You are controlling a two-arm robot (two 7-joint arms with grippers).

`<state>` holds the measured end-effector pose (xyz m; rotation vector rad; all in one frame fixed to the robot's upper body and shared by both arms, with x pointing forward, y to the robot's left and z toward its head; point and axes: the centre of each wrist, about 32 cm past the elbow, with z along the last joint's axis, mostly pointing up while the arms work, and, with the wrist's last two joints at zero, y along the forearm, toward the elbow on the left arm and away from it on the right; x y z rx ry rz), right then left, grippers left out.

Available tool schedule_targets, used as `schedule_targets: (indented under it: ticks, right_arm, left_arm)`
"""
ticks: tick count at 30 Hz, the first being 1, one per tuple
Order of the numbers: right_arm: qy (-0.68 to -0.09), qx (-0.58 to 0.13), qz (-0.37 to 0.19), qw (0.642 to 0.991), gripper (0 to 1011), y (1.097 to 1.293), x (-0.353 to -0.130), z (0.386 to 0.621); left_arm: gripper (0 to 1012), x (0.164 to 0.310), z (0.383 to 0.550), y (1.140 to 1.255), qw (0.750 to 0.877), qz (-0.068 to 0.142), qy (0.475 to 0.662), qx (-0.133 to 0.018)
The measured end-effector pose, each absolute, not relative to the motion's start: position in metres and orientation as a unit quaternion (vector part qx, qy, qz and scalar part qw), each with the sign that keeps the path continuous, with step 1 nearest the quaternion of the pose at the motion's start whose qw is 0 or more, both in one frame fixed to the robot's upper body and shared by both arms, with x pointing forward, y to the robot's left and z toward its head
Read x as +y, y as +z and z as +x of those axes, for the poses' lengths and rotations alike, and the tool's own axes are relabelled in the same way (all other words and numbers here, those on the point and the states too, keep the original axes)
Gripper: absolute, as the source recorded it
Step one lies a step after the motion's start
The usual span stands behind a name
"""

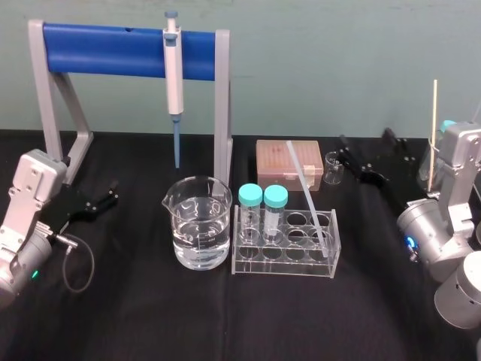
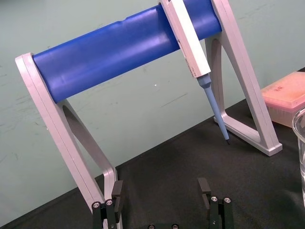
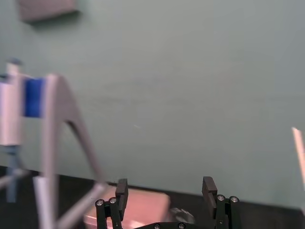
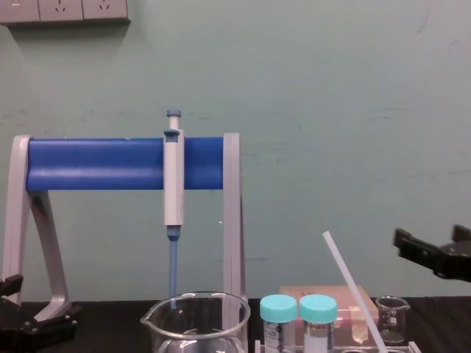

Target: Pick up the stirring rod with one hand, then place it down.

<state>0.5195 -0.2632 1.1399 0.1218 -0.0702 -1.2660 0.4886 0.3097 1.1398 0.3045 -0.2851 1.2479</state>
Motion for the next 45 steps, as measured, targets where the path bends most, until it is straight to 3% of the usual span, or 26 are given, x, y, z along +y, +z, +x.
schedule_targets:
  ticks: [9,45]
  right_arm:
    - [-0.63,-0.003,0.013,0.776,1000,1.1318,-0.2655,0.5198]
    - [-0.629,-0.007,0.017,0.777,1000,1.1333,-0.2654,0.5199]
  left_arm:
    - [1000,0.3097,0.4886,1.1398,0.791,0.141,0.58,-0.132]
    - [1000,0.3097,0.4886,1.1398,0.791,0.141,0.58,-0.132]
